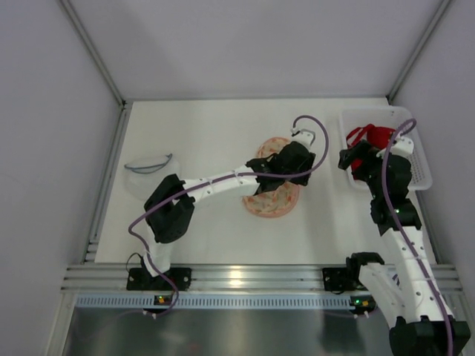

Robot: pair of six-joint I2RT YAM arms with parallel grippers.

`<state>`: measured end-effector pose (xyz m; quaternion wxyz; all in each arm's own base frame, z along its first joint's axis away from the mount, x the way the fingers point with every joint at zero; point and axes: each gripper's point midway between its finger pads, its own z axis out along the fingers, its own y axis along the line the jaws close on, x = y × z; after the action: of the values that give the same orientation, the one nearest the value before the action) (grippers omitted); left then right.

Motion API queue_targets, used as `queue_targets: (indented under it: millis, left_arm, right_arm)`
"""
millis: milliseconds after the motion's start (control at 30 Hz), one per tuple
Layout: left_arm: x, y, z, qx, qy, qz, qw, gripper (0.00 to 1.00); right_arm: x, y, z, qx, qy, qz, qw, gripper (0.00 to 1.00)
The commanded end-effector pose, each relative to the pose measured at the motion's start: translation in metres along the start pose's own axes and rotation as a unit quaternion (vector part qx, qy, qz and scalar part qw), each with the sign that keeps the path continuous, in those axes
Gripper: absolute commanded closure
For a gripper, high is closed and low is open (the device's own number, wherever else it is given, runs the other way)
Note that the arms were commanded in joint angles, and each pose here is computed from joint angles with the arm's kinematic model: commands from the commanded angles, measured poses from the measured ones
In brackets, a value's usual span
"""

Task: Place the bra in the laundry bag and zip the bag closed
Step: Close the laundry bag at the center of the board, then adjust the laundry bag at the center of the board.

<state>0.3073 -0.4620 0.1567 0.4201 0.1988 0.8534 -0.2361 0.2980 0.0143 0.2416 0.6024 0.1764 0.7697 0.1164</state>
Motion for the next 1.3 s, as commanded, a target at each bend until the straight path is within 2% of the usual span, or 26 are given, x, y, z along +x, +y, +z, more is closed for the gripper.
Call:
queue_targets:
  millis: [0, 33, 167, 233, 300, 367, 400, 467, 567, 600, 667, 700, 733, 767, 800, 900, 1067, 1267]
  left_arm:
    - [-0.01, -0.015, 0.001, 0.032, -0.018, -0.015, 0.999, 0.46]
    - [-0.01, -0.009, -0.001, 0.019, -0.021, -0.017, 0.999, 0.02]
    - [-0.033, 0.019, -0.03, -0.038, -0.06, -0.025, 0.997, 0.02]
    - [-0.032, 0.039, -0.039, -0.059, -0.064, -0.04, 0.995, 0.02]
    - [-0.032, 0.067, -0.038, -0.075, -0.06, -0.066, 0.993, 0.09]
    - [-0.021, 0.097, -0.032, -0.081, -0.037, -0.1, 0.991, 0.24]
    - [-0.02, 0.104, -0.029, -0.082, -0.038, -0.111, 0.99, 0.42]
    - [-0.007, 0.12, -0.024, -0.089, -0.028, -0.117, 0.989, 0.52]
    - [0.008, 0.12, -0.015, -0.084, -0.015, -0.118, 0.989, 0.67]
    - [0.011, 0.124, -0.013, -0.094, -0.014, -0.119, 0.988, 0.69]
    - [0.017, 0.132, -0.012, -0.106, -0.011, -0.127, 0.986, 0.85]
    - [0.022, 0.138, -0.013, -0.116, -0.009, -0.13, 0.985, 0.93]
    - [0.022, 0.14, -0.015, -0.116, -0.009, -0.137, 0.984, 1.0]
    - [0.02, 0.148, -0.016, -0.12, -0.01, -0.142, 0.982, 1.0]
    - [0.023, 0.153, -0.018, -0.123, -0.008, -0.144, 0.982, 1.0]
    - [0.014, 0.16, -0.023, -0.124, -0.02, -0.138, 0.982, 1.0]
    - [0.014, 0.16, -0.021, -0.115, -0.015, -0.128, 0.985, 1.0]
    - [0.022, 0.157, -0.016, -0.102, 0.0, -0.126, 0.987, 1.0]
  right_arm:
    - [0.007, -0.008, 0.002, 0.012, 0.014, -0.008, 1.0, 0.01]
    - [0.009, -0.009, 0.002, 0.013, 0.015, -0.008, 1.0, 0.01]
    - [0.014, -0.004, 0.005, -0.001, 0.024, -0.011, 1.0, 0.01]
    - [0.019, 0.007, 0.007, -0.036, 0.039, -0.019, 0.998, 0.01]
    - [0.022, 0.016, 0.013, -0.063, 0.048, -0.027, 0.996, 0.01]
    - [0.027, 0.034, 0.016, -0.114, 0.07, -0.032, 0.991, 0.01]
    - [0.026, 0.04, 0.019, -0.129, 0.073, -0.031, 0.988, 0.01]
    - [0.035, 0.051, 0.028, -0.144, 0.098, -0.033, 0.984, 0.04]
    - [0.054, 0.077, 0.043, -0.159, 0.121, -0.054, 0.978, 0.11]
    - [0.059, 0.085, 0.046, -0.165, 0.126, -0.054, 0.977, 0.2]
    - [0.074, 0.099, 0.056, -0.178, 0.147, -0.056, 0.971, 0.32]
    - [0.079, 0.1, 0.061, -0.175, 0.152, -0.059, 0.971, 0.47]
    - [0.085, 0.1, 0.065, -0.17, 0.158, -0.063, 0.971, 0.54]
    - [0.097, 0.101, 0.071, -0.164, 0.174, -0.067, 0.969, 0.6]
    - [0.103, 0.1, 0.074, -0.157, 0.182, -0.069, 0.968, 0.72]
    - [0.128, 0.093, 0.083, -0.135, 0.215, -0.073, 0.964, 0.83]
    - [0.159, 0.095, 0.085, -0.143, 0.251, -0.077, 0.954, 0.87]
    - [0.176, 0.117, 0.094, -0.178, 0.264, -0.085, 0.944, 0.87]
